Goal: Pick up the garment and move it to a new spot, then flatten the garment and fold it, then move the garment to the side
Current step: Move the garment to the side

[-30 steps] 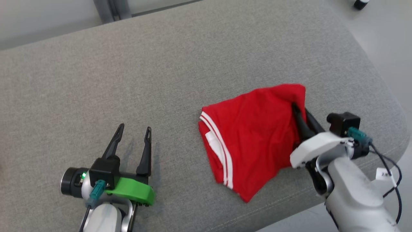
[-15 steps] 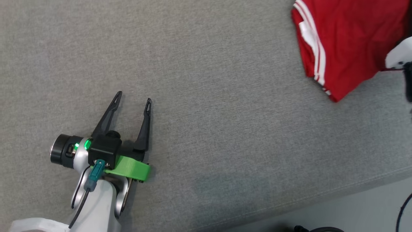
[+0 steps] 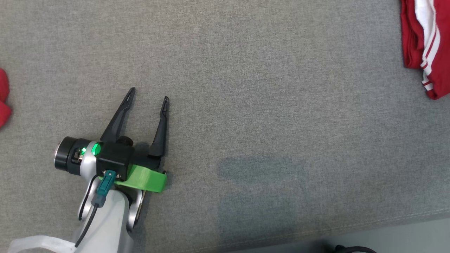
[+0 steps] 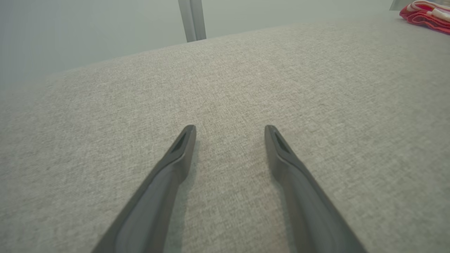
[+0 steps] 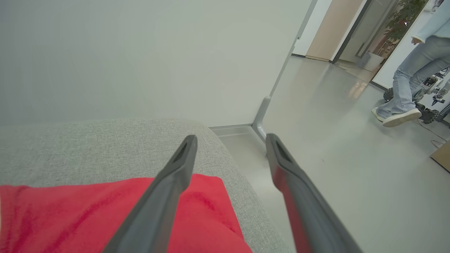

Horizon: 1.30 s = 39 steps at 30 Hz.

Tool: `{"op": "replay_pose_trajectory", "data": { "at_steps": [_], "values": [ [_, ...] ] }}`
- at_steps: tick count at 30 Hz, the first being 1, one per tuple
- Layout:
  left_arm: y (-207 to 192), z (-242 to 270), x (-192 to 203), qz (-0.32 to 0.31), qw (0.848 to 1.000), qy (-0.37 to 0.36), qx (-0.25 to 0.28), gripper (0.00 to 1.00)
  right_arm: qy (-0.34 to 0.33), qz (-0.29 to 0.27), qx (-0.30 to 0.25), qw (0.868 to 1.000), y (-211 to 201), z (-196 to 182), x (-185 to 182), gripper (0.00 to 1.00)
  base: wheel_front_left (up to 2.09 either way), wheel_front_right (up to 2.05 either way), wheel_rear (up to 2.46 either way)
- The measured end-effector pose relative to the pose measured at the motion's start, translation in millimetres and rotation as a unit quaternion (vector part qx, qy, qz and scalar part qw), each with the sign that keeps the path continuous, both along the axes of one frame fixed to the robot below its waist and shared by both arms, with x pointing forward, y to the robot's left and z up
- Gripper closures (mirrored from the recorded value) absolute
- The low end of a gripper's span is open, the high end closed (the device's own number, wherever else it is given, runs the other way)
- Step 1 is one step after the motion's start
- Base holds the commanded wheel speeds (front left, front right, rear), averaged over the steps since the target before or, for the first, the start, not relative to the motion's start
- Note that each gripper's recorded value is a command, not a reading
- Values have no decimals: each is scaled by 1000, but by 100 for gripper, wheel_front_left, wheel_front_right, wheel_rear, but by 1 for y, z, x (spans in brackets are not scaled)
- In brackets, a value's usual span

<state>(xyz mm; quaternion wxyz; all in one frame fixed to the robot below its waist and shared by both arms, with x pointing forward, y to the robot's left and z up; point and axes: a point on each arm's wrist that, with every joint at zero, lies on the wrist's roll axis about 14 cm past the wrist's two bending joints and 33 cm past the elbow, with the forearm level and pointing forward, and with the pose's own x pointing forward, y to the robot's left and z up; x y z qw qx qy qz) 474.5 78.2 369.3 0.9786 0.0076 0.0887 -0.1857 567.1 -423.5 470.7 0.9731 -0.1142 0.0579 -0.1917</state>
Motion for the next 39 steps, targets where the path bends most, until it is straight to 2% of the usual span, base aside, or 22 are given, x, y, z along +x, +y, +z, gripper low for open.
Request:
{"op": "replay_pose_trajectory", "data": {
  "at_steps": [4, 8, 12, 15, 18, 30, 39],
  "values": [
    [5, 4, -1, 12, 1000, 0, -1, 0, -22, 16, 6, 1000, 20, 5, 0, 0, 0, 0, 0],
    [14, 10, -8, 35, 999, 4, -3, 0, -38, 72, 23, 996, 66, 9, -7, 0, 0, 0, 0],
    [19, 19, -15, 51, 999, 4, -9, 0, -37, 117, 56, 991, 111, -1, -26, 0, 0, 0, 0],
    [22, 24, -19, 58, 998, 2, -12, 0, -38, 138, 68, 987, 131, -2, -35, 0, 0, 0, 0],
    [28, 31, -27, 73, 997, 2, -17, 0, -36, 153, 103, 982, 154, -8, -55, 0, 0, 0, 0],
    [62, 54, -72, 131, 991, -3, -19, 0, -17, 216, 149, 965, 222, -15, -129, 0, 0, 0, 0],
    [83, 72, -102, 162, 986, -23, -22, 0, -30, 241, 160, 957, 249, -4, -166, 0, 0, 0, 0]
  ]
}}
